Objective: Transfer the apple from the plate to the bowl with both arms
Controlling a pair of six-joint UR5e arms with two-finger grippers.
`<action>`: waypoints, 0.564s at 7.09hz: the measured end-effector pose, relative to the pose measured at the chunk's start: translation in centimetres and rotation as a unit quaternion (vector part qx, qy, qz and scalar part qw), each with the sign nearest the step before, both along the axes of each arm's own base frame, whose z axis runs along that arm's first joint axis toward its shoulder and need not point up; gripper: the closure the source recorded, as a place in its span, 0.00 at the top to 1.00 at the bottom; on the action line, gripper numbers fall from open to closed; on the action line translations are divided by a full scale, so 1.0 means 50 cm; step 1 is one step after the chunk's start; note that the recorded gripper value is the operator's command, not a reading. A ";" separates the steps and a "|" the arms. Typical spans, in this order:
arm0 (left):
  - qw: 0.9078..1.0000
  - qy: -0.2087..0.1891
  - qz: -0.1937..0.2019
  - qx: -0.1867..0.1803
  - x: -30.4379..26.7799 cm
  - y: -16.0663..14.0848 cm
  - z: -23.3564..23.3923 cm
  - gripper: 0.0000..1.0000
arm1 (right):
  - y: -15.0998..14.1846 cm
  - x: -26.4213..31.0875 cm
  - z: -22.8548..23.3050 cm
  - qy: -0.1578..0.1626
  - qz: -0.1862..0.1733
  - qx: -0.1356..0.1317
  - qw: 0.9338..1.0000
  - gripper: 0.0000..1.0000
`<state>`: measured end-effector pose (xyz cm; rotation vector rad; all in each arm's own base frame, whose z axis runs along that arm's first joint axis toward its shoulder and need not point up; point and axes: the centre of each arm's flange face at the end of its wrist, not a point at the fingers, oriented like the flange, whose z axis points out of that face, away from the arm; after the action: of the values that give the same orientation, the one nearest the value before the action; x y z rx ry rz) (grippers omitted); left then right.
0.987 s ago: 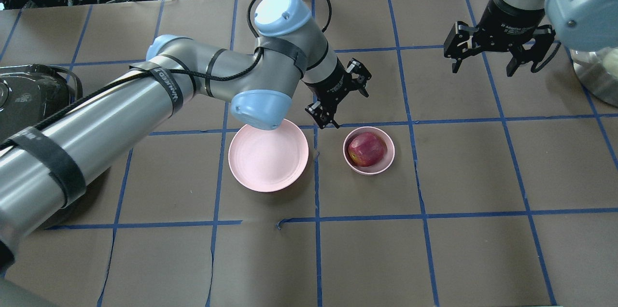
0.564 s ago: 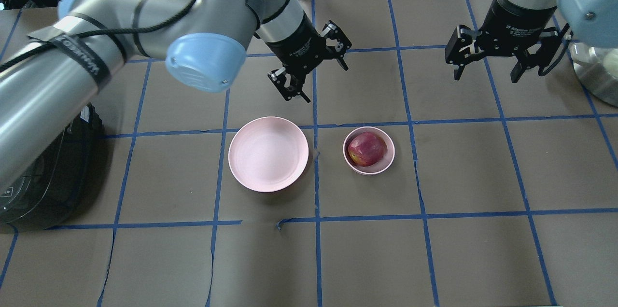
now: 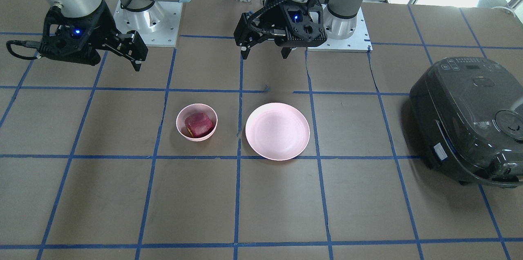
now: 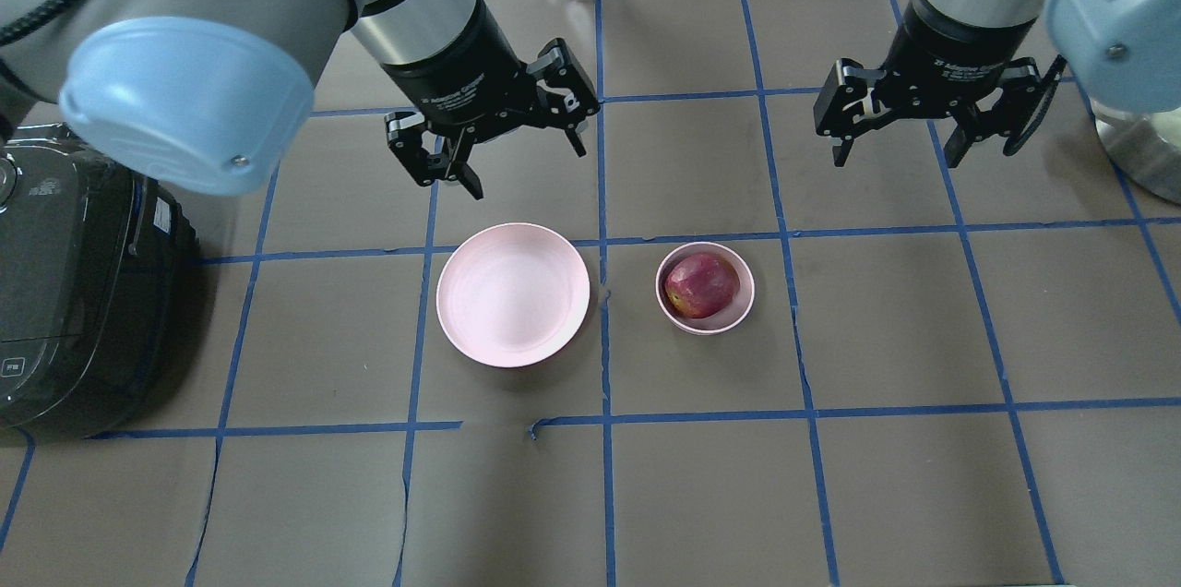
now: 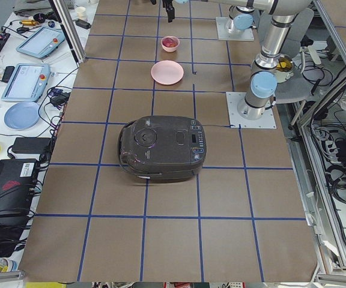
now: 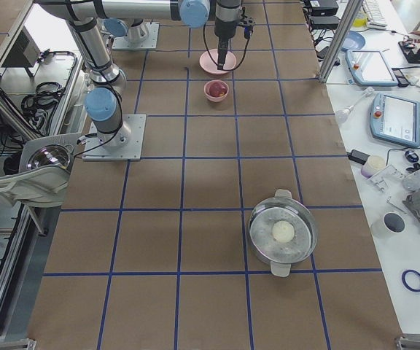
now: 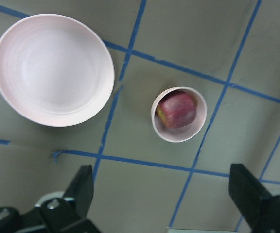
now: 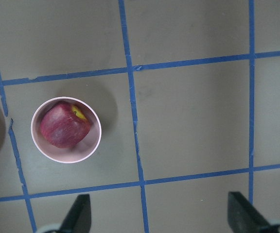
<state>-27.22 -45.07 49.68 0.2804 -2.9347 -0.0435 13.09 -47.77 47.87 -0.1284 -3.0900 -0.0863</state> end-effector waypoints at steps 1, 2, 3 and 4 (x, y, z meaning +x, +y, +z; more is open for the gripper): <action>0.999 -0.027 -0.042 -0.014 0.044 0.001 0.007 1.00 | 0.008 0.011 0.013 -0.001 0.006 -0.005 1.000 1.00; 0.996 -0.049 -0.073 -0.027 0.111 -0.020 0.012 1.00 | 0.018 0.015 0.030 -0.007 0.011 -0.014 1.000 1.00; 0.993 -0.061 -0.091 -0.036 0.180 -0.042 0.017 1.00 | 0.022 0.020 0.041 -0.019 0.018 -0.019 0.999 1.00; 0.992 -0.068 -0.100 -0.041 0.222 -0.052 0.022 1.00 | 0.025 0.023 0.046 -0.028 0.022 -0.019 0.999 1.00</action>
<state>-16.14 -47.67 50.79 -0.0263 -3.0792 0.0712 14.22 -46.52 50.15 -0.0603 -3.1485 -0.0310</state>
